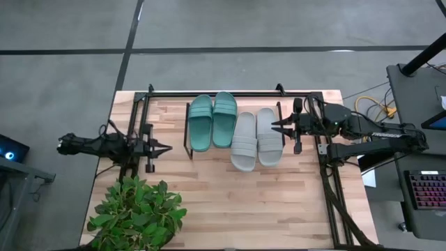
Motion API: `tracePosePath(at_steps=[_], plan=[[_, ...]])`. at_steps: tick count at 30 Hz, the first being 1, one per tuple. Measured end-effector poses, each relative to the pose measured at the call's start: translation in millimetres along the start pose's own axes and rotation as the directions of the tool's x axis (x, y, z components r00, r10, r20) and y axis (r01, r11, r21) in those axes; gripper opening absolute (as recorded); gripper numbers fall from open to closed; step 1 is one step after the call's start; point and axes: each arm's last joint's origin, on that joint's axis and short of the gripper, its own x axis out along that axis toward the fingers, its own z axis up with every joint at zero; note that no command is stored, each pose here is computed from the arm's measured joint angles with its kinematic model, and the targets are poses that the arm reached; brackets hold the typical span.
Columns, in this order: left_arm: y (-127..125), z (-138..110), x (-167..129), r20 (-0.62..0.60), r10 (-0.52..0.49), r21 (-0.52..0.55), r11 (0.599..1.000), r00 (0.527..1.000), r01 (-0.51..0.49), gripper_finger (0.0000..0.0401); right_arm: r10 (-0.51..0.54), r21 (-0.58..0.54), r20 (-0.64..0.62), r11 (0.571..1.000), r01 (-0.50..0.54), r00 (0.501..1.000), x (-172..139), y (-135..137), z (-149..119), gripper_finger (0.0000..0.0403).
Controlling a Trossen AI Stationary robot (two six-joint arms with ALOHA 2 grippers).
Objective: Pick and place slides into the shelf
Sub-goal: Return to Home Position
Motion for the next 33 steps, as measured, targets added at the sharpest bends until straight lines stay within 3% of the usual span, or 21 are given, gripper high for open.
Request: tracePosePath(at_steps=[6,10,13,18,22,27,33], plan=[[-2,-4,1,0.015,-0.026,0.004,1.000,1.000,0.026,0.0000,0.000,-0.013,-0.001,1.000,0.000,1.000,0,0,-1,0.0059],[-6,-10,5,0.113,-0.027,-0.007,1.000,0.993,0.028,0.0000,-0.002,-0.014,0.021,1.000,0.002,1.000,1,1,-3,0.0059],[-9,-21,7,0.053,-0.033,-0.037,0.999,0.998,0.035,0.0000,-0.006,-0.009,0.060,1.000,0.007,0.998,6,3,-10,0.0059],[-8,-21,7,0.045,-0.006,-0.022,1.000,0.999,0.007,0.0000,0.004,0.024,0.195,1.000,-0.008,0.981,16,10,-38,0.0059],[-5,-23,7,-0.005,0.098,-0.001,0.995,0.995,-0.098,0.0000,0.034,0.082,0.284,0.995,-0.060,0.958,20,17,-67,0.0059],[-5,-23,7,-0.003,0.108,-0.003,0.994,0.994,-0.108,0.0000,0.086,0.203,0.238,0.970,-0.136,0.968,17,26,-106,0.0059],[-4,-20,6,0.007,0.106,-0.005,0.994,0.994,-0.106,0.0000,0.080,0.166,0.242,0.979,-0.122,0.967,2,30,-130,0.0049]])
